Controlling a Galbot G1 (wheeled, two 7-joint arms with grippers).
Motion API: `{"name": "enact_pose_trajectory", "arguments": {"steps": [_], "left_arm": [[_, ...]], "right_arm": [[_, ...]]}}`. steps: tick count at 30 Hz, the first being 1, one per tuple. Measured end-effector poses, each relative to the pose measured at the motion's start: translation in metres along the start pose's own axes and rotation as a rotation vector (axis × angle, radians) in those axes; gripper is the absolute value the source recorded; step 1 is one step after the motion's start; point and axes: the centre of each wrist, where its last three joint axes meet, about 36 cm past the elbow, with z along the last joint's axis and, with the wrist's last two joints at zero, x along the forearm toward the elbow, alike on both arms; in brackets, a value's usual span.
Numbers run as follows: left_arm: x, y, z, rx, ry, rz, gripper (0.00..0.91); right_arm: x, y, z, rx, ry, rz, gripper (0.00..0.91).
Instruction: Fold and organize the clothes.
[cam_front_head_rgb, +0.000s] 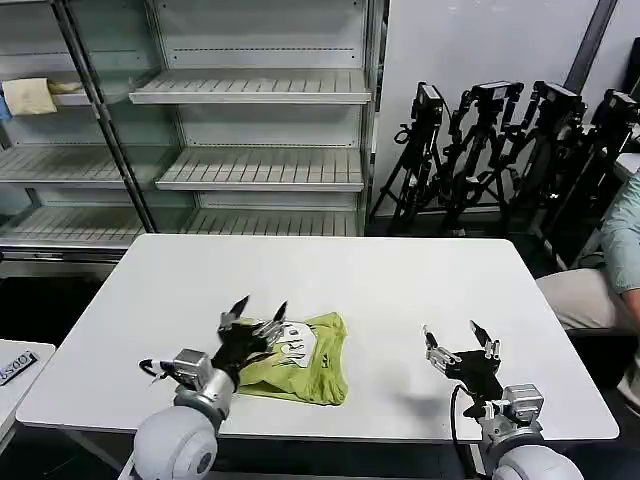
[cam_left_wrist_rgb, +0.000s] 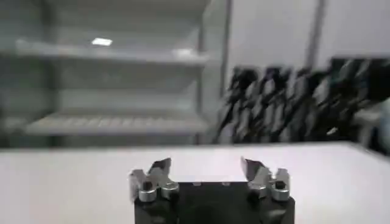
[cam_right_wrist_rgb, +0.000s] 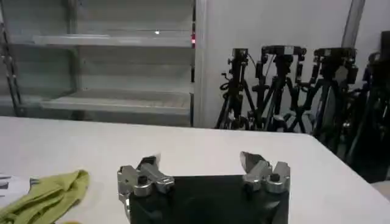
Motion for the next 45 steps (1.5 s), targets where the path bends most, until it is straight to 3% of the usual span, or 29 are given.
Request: {"name": "enact_pose_trajectory", "arguments": {"steps": [9,10,11,12,13,36,41,45], "left_arm": [[-0.011,0.022,0.032,0.035,0.146,-0.114,0.907],[-0.013,0.025,0.034,0.044,0.158,-0.125,0.816],[-0.014,0.026,0.036,0.05,0.168,-0.132,0.474],[-0.014,0.027,0.038,0.056,0.177,-0.134,0.03],[-0.014,0.028,0.04,0.063,0.187,-0.133,0.01],[-0.019,0.022,0.056,0.117,0.247,-0.114,0.01],[-0.015,0.037,0.047,0.086,0.233,-0.147,0.01],[-0.006,0.071,0.036,0.028,0.218,-0.199,0.01]], "right_arm": [[0.002,-0.004,-0.002,0.012,-0.004,0.008,0.907],[0.002,-0.004,-0.002,0.013,-0.004,0.007,0.907],[0.002,-0.005,-0.002,0.014,-0.003,0.008,0.907],[0.001,-0.005,-0.001,0.015,-0.002,0.008,0.907],[0.001,-0.005,-0.001,0.015,-0.001,0.008,0.907],[0.006,-0.004,-0.002,0.014,-0.007,0.002,0.907],[0.004,-0.001,-0.003,0.011,-0.016,-0.004,0.907],[0.003,0.002,-0.003,0.008,-0.029,-0.018,0.907]]}}
